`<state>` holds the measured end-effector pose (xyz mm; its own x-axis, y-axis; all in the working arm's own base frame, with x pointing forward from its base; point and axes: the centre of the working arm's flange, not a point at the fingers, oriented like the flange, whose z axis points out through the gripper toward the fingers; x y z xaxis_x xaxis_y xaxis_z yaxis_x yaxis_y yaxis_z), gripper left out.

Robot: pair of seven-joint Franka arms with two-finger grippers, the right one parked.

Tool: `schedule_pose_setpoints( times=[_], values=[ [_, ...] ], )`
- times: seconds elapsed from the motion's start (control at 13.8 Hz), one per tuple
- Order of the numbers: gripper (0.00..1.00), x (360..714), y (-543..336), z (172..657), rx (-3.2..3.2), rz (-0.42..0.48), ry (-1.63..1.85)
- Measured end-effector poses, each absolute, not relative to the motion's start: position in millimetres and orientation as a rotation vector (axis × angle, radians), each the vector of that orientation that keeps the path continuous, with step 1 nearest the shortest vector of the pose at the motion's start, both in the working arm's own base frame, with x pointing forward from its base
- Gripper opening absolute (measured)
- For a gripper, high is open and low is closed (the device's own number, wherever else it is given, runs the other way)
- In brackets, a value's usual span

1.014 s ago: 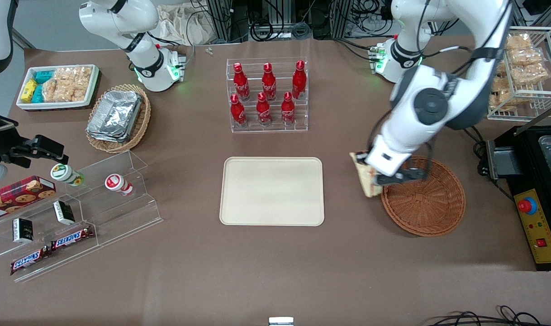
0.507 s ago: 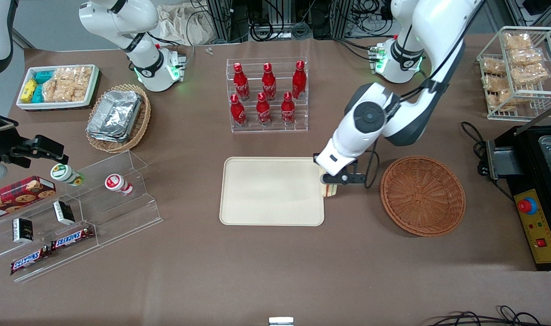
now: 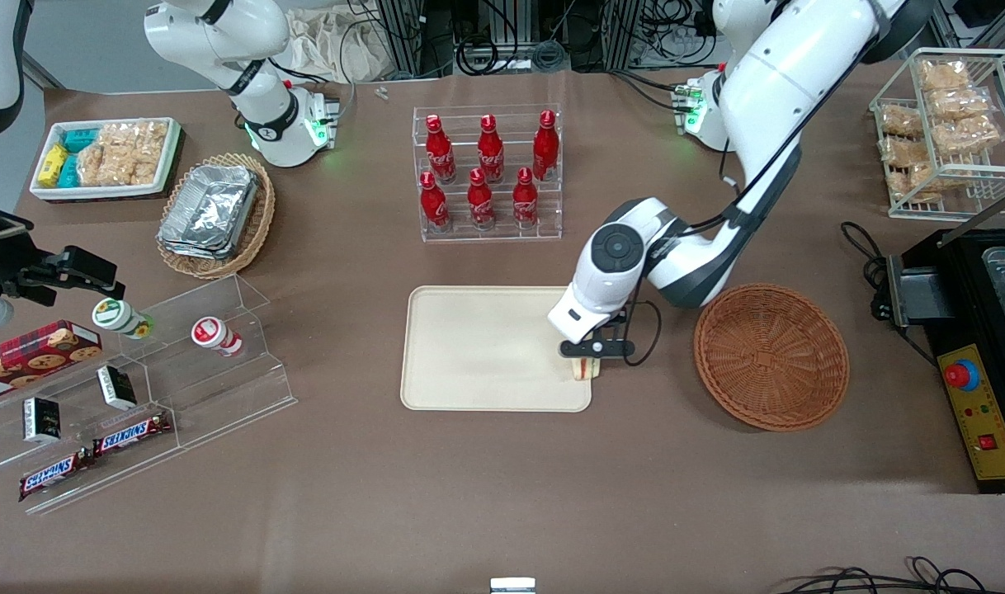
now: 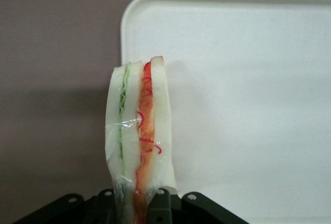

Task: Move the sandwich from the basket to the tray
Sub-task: 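Lower the sandwich onto the tray and open the left gripper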

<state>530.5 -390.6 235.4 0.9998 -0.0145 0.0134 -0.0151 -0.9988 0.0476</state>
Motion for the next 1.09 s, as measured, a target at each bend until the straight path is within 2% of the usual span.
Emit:
schedule_pose_setpoints(
  times=[0.22,0.43,0.51,0.8,1.01,1.09],
  values=[
    [0.19,528,-413,233,3.078,0.029,-0.047],
    [0.19,528,-413,227,3.112,0.081,-0.128],
    [0.25,528,-413,225,3.117,0.089,-0.141],
    [0.64,539,-409,239,3.113,0.132,-0.112],
    [0.96,568,-387,306,3.067,0.229,0.059],
    [1.0,577,-373,337,3.055,0.254,0.13]
  ],
)
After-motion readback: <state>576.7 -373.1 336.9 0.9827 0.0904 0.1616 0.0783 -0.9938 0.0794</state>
